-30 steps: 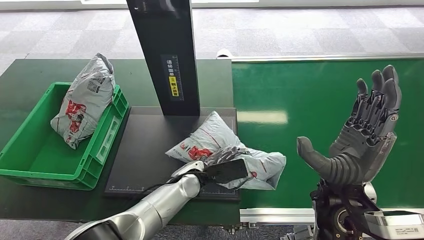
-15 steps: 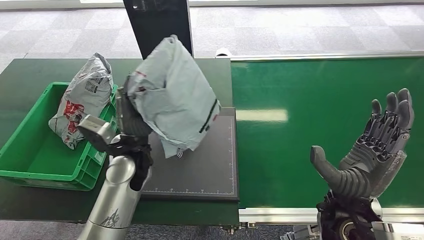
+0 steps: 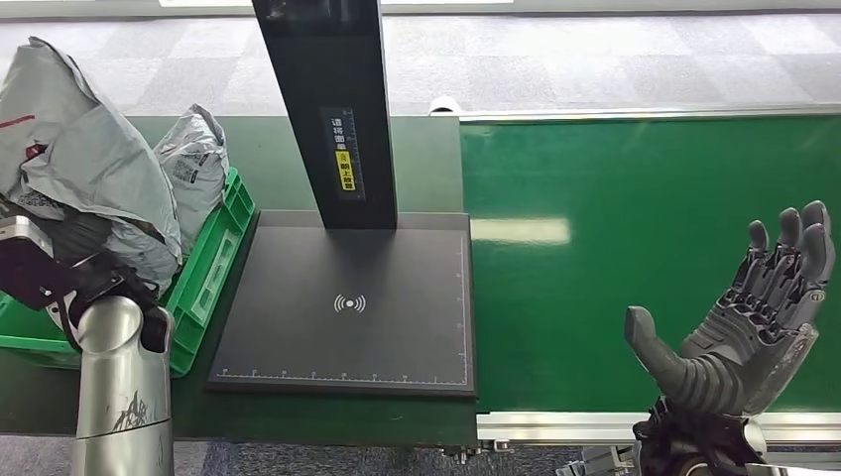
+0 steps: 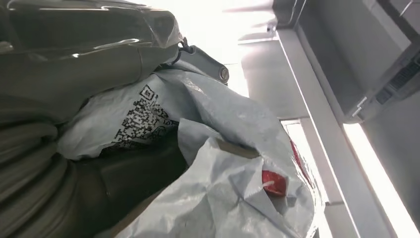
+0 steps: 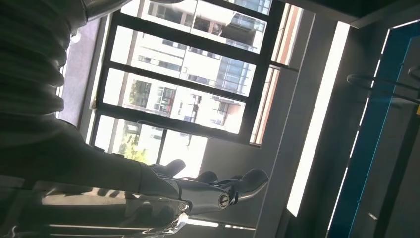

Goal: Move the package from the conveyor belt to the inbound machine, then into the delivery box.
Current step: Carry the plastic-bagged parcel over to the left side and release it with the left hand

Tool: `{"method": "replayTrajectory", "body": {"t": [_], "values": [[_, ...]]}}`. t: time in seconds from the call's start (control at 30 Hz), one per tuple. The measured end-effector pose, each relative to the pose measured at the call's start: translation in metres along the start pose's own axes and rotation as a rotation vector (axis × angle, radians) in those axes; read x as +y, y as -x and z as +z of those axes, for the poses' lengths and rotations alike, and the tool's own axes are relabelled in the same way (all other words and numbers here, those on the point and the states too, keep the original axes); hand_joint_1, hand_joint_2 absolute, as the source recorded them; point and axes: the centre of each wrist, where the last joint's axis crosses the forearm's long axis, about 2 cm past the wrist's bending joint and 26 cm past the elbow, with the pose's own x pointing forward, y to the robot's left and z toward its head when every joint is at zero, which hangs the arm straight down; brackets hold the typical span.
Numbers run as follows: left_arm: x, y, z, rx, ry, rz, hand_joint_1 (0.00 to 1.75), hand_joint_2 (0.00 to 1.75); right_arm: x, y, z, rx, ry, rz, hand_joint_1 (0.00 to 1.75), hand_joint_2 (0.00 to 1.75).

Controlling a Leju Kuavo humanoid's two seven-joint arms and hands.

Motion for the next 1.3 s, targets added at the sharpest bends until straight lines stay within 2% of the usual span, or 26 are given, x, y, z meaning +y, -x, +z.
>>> {"method": "replayTrajectory", "body": {"t": [0.17,0.3,0.5,0.63,0.67,0.77,0.8,0.93,1.07,1.17,1.3], "values": [[0.007,0.013,-0.013,0.013,-0.02,-0.061,1.74,1.75,0.0,0.0,0.001,0.003,0.002,0.0,0.0,1.75],[0.005,0.023,-0.023,0.058,0.004,-0.154,1.75,1.75,0.0,0.0,0.0,0.009,0.002,-0.005,0.0,1.75],[0.0,0.062,-0.047,0.158,0.052,-0.367,1.75,1.75,0.001,0.001,-0.003,0.005,-0.007,-0.019,0.0,1.75],[-0.005,0.085,-0.057,0.274,0.083,-0.512,1.72,1.75,0.002,0.001,-0.005,0.005,-0.01,-0.024,0.0,1.75],[-0.005,0.09,-0.059,0.306,0.093,-0.537,1.37,1.75,0.002,0.001,-0.005,0.008,-0.01,-0.025,0.0,1.75],[-0.008,0.099,-0.065,0.382,0.123,-0.56,0.09,1.75,0.004,0.001,-0.005,0.021,-0.012,-0.026,0.0,1.75],[-0.009,0.101,-0.066,0.399,0.129,-0.554,0.0,1.75,0.004,0.002,-0.004,0.025,-0.012,-0.027,0.0,1.75],[-0.012,0.106,-0.067,0.45,0.129,-0.538,0.0,1.75,0.005,0.004,-0.001,0.046,-0.013,-0.03,0.0,1.75],[-0.012,0.107,-0.067,0.462,0.125,-0.541,0.0,1.75,0.005,0.005,0.0,0.052,-0.013,-0.032,0.0,1.75],[-0.005,0.111,-0.071,0.496,0.087,-0.545,0.0,1.75,0.008,0.008,0.002,0.07,-0.019,-0.037,0.0,1.75],[0.0,0.113,-0.073,0.527,0.048,-0.499,0.0,0.0,0.008,0.01,0.005,0.088,-0.014,-0.033,0.0,1.75]]}}
